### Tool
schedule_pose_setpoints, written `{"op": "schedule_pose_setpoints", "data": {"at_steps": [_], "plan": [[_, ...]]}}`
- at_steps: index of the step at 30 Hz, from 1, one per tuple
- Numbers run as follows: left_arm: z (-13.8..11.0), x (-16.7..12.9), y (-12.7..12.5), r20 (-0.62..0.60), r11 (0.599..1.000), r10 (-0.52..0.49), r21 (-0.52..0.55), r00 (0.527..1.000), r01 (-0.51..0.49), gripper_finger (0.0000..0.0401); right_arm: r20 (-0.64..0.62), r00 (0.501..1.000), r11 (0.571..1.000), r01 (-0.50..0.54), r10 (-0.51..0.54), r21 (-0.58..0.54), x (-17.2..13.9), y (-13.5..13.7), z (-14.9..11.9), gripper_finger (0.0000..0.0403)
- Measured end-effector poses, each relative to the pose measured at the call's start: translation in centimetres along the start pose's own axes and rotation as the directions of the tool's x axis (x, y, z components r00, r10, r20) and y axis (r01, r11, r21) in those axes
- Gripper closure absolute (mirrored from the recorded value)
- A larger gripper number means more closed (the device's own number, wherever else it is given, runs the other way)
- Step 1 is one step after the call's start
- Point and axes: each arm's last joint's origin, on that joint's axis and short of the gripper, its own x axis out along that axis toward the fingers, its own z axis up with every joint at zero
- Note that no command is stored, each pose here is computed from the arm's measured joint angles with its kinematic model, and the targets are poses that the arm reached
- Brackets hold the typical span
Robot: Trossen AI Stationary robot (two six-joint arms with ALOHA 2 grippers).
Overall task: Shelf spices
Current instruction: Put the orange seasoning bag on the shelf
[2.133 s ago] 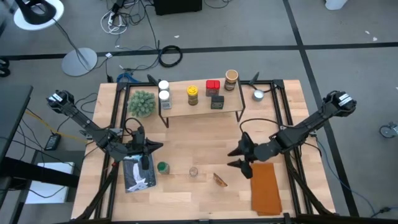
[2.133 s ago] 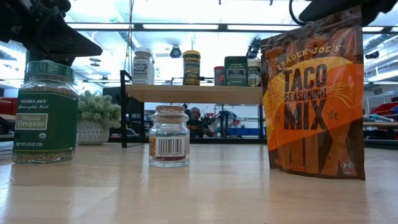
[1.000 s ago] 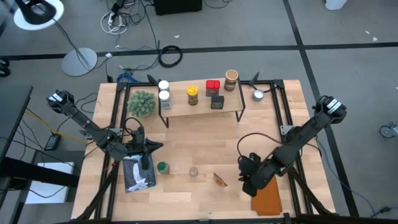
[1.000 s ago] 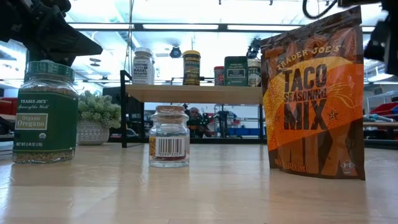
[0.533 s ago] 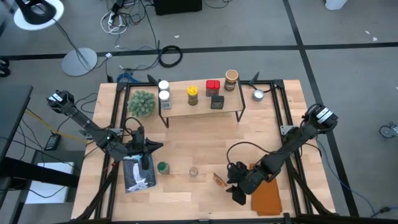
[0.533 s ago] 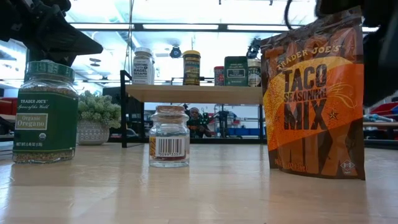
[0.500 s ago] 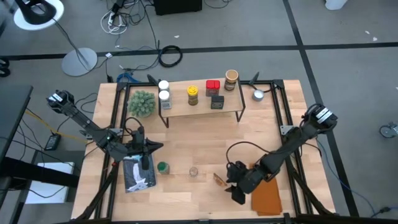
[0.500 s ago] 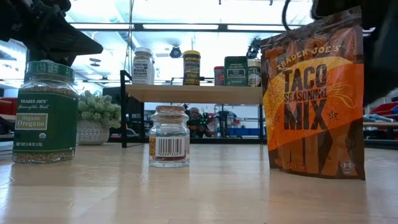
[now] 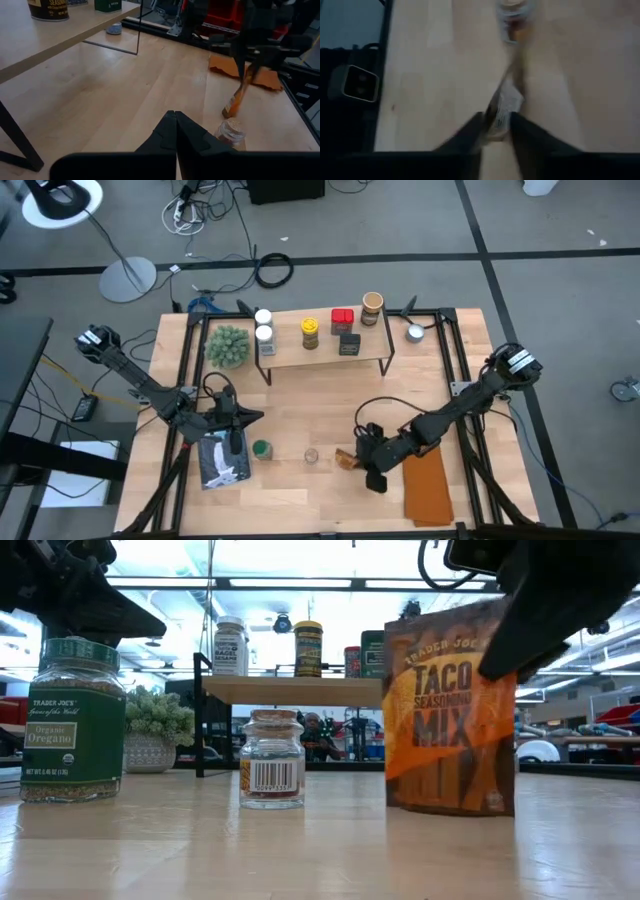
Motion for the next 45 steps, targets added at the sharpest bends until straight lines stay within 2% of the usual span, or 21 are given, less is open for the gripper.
{"op": "schedule_pose_setpoints", "data": {"at_steps": [2, 3, 7, 11, 19, 22, 27, 29, 33, 36, 38, 42, 45], "plan": [[0.1, 0.0, 0.0, 0.006, 1.000, -0.003, -0.008, 1.000, 0.003, 0.0400, -0.019, 0.999, 0.999, 0.032, -0.032, -0.013, -0.8, -0.7, 0.3, 0.0379], [0.1, 0.0, 0.0, 0.006, 1.000, -0.003, -0.008, 1.000, 0.003, 0.0400, -0.026, 0.998, 0.998, 0.054, -0.054, -0.022, -1.3, -1.1, 0.5, 0.0388], [0.1, 0.0, -0.1, 0.008, 1.000, -0.004, -0.007, 1.000, 0.004, 0.0400, 0.005, 0.986, 0.986, 0.165, -0.165, -0.019, -4.1, -2.7, 1.4, 0.0397], [0.1, 0.0, -0.1, 0.009, 1.000, -0.003, -0.006, 1.000, 0.003, 0.0400, 0.107, 0.963, 0.968, 0.250, -0.249, -0.003, -7.9, -4.3, 2.8, 0.0399], [0.1, 0.0, 0.0, 0.019, 1.000, 0.016, -0.004, 1.000, -0.016, 0.0400, 0.336, 0.865, 0.926, 0.370, -0.372, 0.070, -14.8, -8.5, 5.5, 0.0401], [0.1, 0.0, 0.0, 0.019, 1.000, 0.016, -0.001, 1.000, -0.016, 0.0400, 0.352, 0.831, 0.898, 0.432, -0.431, 0.081, -16.5, -10.3, 5.9, 0.0401], [0.1, 0.0, 0.0, 0.019, 1.000, 0.016, 0.018, 1.000, -0.017, 0.0400, 0.287, 0.783, 0.832, 0.538, -0.553, 0.135, -19.6, -12.6, 6.3, 0.0402], [0.1, 0.0, 0.0, 0.020, 0.999, 0.018, 0.027, 1.000, -0.018, 0.0400, 0.297, 0.765, 0.819, 0.556, -0.571, 0.141, -20.3, -13.3, 6.8, 0.0402], [0.2, 0.0, 0.1, 0.036, 0.998, 0.045, 0.045, 0.998, -0.046, 0.0400, 0.319, 0.767, 0.825, 0.554, -0.557, 0.110, -20.3, -14.5, 8.1, 0.0402], [0.2, 0.0, 0.1, 0.041, 0.998, 0.048, 0.045, 0.998, -0.050, 0.0400, 0.256, 0.781, 0.818, 0.568, -0.570, 0.087, -19.2, -15.8, 8.4, 0.0403], [0.2, 0.0, 0.1, 0.041, 0.998, 0.047, 0.044, 0.998, -0.049, 0.0400, 0.234, 0.771, 0.803, 0.591, -0.592, 0.085, -18.7, -16.5, 8.7, 0.0403], [0.2, 0.0, 0.1, 0.041, 0.998, 0.046, 0.044, 0.998, -0.048, 0.0400, 0.258, 0.744, 0.781, 0.621, -0.616, 0.073, -18.5, -17.5, 9.4, 0.0403], [0.2, 0.0, 0.1, 0.040, 0.998, 0.043, 0.044, 0.998, -0.045, 0.0400, 0.293, 0.744, 0.791, 0.606, -0.601, 0.084, -18.8, -18.1, 9.8, 0.0403]]}}
